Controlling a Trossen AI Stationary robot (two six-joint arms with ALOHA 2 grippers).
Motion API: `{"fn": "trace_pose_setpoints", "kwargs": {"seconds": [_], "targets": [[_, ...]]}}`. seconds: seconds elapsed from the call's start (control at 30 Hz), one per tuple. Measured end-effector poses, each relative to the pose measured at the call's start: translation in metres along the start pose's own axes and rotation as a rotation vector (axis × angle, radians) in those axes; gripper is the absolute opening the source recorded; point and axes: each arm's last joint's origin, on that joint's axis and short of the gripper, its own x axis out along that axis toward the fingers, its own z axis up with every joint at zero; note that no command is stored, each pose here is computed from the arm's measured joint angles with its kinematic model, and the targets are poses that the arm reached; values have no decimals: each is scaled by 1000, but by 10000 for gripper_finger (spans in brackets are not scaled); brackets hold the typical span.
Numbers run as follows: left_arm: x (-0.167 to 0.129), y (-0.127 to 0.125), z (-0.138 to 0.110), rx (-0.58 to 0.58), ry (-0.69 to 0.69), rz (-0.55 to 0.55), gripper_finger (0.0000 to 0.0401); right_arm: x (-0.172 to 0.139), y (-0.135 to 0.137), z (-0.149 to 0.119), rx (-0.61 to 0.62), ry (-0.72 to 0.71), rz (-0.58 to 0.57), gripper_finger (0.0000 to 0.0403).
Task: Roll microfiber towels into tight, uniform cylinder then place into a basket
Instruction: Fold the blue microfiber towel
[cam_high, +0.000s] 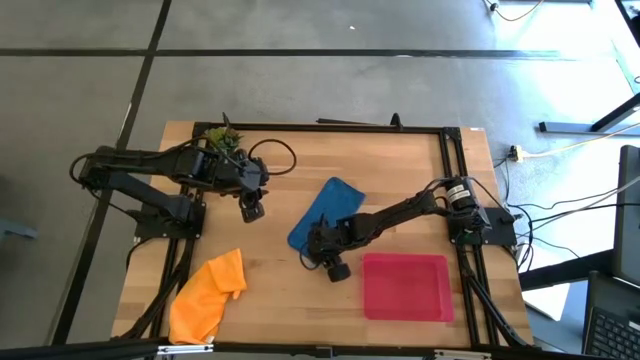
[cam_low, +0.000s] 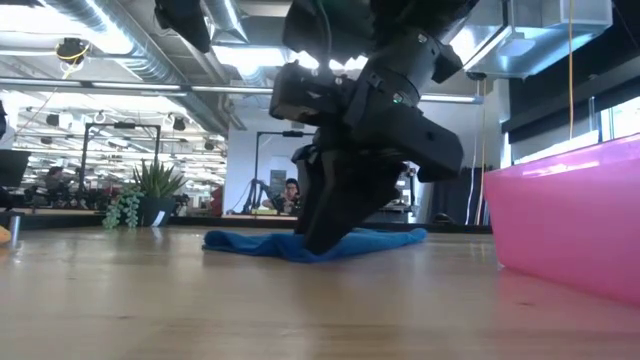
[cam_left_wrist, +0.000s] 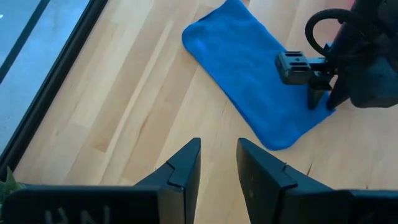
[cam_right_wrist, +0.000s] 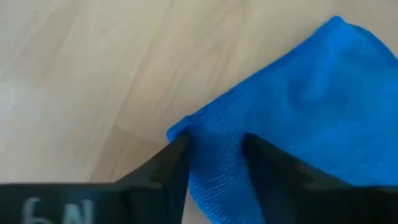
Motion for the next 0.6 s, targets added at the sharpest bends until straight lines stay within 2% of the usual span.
{"fn": "trace_pose_setpoints", "kwargs": {"seconds": [0.17,0.2,0.43,0.6], "targets": [[0,0,0,0,0,0,96,0,-1,-1,55,8,-2,26],[0,0,0,0,0,0,96,0,-1,-1,59,9,-4,16],[0,0,0,1,0,0,96,-2,-14,-3,150,7,-13,8],[0,0,0,1,1,1,96,-9,-20,-1,169,-10,-10,6]]}}
